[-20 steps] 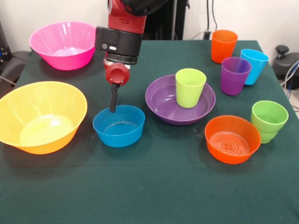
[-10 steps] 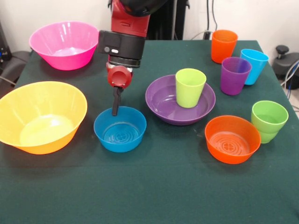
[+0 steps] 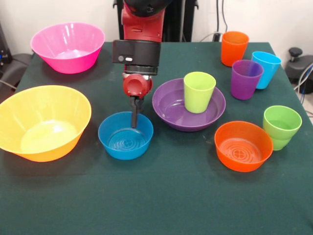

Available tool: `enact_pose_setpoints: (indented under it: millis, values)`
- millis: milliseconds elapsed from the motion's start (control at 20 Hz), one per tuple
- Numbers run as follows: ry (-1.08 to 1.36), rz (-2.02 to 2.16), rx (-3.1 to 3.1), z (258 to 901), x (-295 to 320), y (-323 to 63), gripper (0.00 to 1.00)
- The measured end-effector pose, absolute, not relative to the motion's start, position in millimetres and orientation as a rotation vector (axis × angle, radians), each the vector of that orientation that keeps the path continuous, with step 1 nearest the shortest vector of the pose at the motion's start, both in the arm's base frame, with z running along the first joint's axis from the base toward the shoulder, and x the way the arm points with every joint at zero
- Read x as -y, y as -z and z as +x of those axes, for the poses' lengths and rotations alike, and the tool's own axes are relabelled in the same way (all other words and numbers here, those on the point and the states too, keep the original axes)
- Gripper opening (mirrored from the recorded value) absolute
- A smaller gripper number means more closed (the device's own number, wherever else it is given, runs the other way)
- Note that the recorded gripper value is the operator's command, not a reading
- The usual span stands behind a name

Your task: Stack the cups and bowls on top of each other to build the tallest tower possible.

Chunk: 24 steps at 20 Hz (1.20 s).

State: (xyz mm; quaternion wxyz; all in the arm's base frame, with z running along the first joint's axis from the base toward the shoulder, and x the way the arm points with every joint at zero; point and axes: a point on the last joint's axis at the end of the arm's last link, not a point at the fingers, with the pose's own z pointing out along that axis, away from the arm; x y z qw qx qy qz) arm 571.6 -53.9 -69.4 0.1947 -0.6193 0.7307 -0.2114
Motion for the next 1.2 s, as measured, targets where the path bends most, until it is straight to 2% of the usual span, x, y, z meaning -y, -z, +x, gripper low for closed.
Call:
enact_pose_setpoints:
  millis: [550, 600, 1200]
  values:
    - [0.582, -1.716, -2.040, 573.1, 50.3, 69.8, 1.00]
    - [0.582, -1.718, -2.040, 572.7, 50.2, 70.2, 0.00]
    - [0.580, -1.731, -2.049, 567.4, 52.4, 75.6, 0.00]
